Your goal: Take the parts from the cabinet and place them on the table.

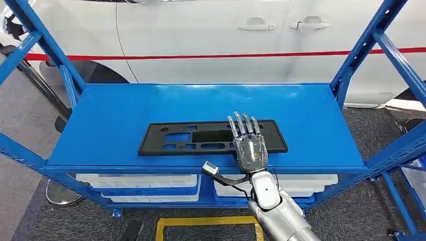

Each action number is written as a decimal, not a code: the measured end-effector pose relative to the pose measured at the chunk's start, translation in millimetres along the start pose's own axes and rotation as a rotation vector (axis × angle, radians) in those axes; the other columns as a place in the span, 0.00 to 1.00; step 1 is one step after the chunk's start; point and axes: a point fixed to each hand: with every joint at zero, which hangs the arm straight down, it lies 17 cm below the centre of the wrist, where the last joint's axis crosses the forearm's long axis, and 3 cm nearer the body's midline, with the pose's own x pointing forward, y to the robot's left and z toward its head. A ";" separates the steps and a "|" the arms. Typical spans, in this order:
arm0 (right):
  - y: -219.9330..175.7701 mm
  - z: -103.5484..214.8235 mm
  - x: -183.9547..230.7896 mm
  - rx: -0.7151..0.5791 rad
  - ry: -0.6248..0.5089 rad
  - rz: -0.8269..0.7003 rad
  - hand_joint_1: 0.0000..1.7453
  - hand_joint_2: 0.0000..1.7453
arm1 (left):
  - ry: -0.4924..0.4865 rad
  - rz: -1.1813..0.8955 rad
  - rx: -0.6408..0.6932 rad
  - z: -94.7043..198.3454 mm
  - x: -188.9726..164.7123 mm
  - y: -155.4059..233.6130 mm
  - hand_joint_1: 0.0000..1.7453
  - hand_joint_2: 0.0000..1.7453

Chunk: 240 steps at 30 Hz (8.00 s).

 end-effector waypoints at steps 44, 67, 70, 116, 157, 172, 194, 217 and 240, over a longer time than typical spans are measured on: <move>-97.5 -49.8 -3.4 -0.258 -0.113 -0.084 1.00 1.00 | -0.024 0.018 0.060 -2.2 5.0 13.7 0.00 0.00; -247.9 -35.1 -84.1 -0.754 -0.018 -0.314 1.00 1.00 | -0.050 -0.001 0.183 -3.5 10.3 38.2 0.00 0.00; -252.3 -31.4 -81.9 -0.766 -0.020 -0.311 1.00 1.00 | -0.063 -0.008 0.192 -3.3 12.1 40.1 0.00 1.00; -270.9 -5.9 27.2 -0.776 -0.258 -0.532 0.00 1.00 | -0.178 -0.032 -0.015 -2.4 45.7 -7.2 0.00 1.00; -288.1 -11.5 33.3 -0.822 -0.275 -0.591 0.00 1.00 | -0.186 -0.078 0.055 -10.0 56.7 14.6 0.00 1.00; -287.4 -12.8 34.4 -0.821 -0.278 -0.595 0.00 1.00 | -0.201 -0.109 0.079 -11.0 63.0 17.0 0.00 1.00; -276.6 -12.4 35.6 -0.790 -0.272 -0.595 0.00 1.00 | -0.170 -0.103 0.073 -7.6 52.8 6.2 0.00 1.00; -278.0 -8.9 31.6 -0.794 -0.259 -0.602 0.00 1.00 | -0.036 -0.054 0.077 -7.8 28.2 4.1 0.00 1.00; -281.8 -9.0 36.5 -0.797 -0.266 -0.614 0.00 1.00 | -0.020 -0.067 0.065 -6.2 23.4 -1.1 0.00 1.00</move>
